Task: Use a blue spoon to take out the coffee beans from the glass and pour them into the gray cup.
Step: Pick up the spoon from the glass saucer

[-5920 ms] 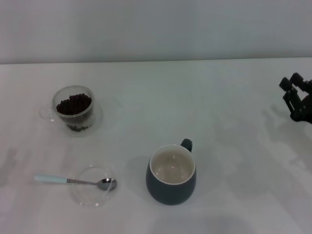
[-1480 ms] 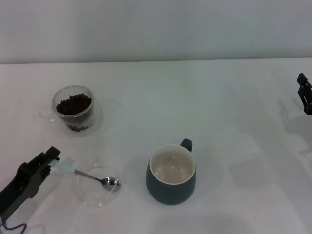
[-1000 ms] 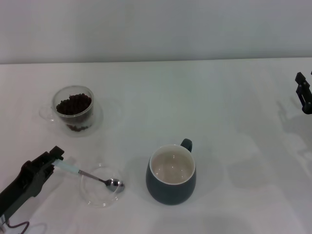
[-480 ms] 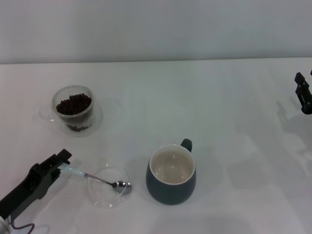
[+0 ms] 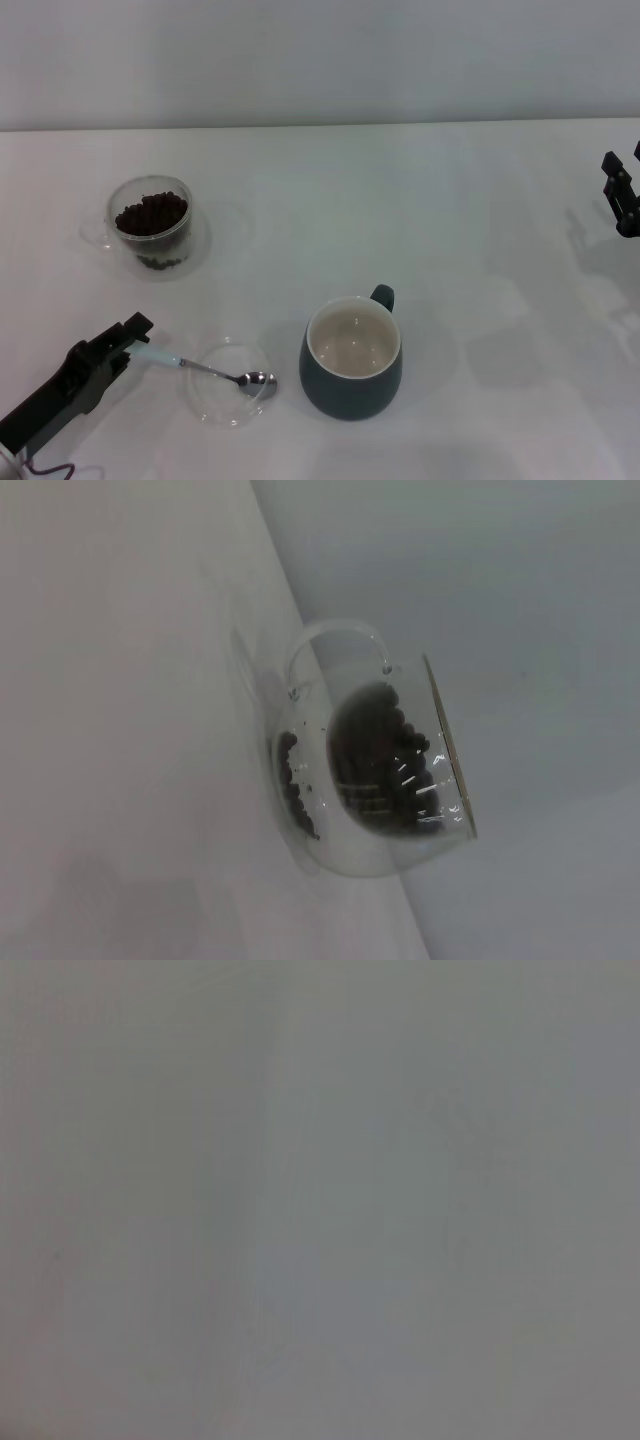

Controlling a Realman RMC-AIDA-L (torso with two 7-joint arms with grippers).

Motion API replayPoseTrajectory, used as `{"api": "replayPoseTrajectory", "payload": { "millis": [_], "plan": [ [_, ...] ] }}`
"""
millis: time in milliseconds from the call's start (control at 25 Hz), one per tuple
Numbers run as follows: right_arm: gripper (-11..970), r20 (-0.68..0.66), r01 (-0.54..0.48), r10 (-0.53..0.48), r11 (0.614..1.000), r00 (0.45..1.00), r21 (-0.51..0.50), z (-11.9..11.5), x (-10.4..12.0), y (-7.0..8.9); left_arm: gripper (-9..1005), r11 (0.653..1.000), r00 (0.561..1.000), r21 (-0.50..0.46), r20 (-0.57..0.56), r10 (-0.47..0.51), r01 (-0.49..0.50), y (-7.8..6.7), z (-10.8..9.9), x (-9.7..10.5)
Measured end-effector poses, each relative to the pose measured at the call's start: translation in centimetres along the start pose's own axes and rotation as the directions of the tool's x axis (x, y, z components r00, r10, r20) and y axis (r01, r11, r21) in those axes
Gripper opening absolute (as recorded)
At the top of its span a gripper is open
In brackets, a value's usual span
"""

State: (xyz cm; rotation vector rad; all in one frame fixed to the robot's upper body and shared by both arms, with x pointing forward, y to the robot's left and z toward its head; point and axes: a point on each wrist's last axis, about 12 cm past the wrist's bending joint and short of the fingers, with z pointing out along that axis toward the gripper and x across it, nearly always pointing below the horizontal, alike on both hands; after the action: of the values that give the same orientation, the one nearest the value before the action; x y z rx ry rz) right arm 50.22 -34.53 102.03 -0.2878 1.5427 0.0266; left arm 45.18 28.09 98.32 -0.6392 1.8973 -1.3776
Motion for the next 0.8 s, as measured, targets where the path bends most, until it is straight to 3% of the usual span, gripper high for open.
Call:
{"api": "replayPoseTrajectory", "payload": {
  "millis": [560, 800],
  "plan": [
    [386, 0.004, 0.001, -0.001, 1.0, 1.0, -0.005, -0.01, -0.04, 0.06, 146, 1.0, 1.0, -0.002, -0.001, -0.006, 0.006, 0.04, -0.01, 0.11],
    [386, 0.004, 0.001, -0.001, 1.0, 1.0, -0.004, -0.04, -0.03, 0.05, 141, 1.0, 1.0, 0.015, 0.011, 0.003, -0.003, -0.12, -0.18, -0.04]
  ]
}}
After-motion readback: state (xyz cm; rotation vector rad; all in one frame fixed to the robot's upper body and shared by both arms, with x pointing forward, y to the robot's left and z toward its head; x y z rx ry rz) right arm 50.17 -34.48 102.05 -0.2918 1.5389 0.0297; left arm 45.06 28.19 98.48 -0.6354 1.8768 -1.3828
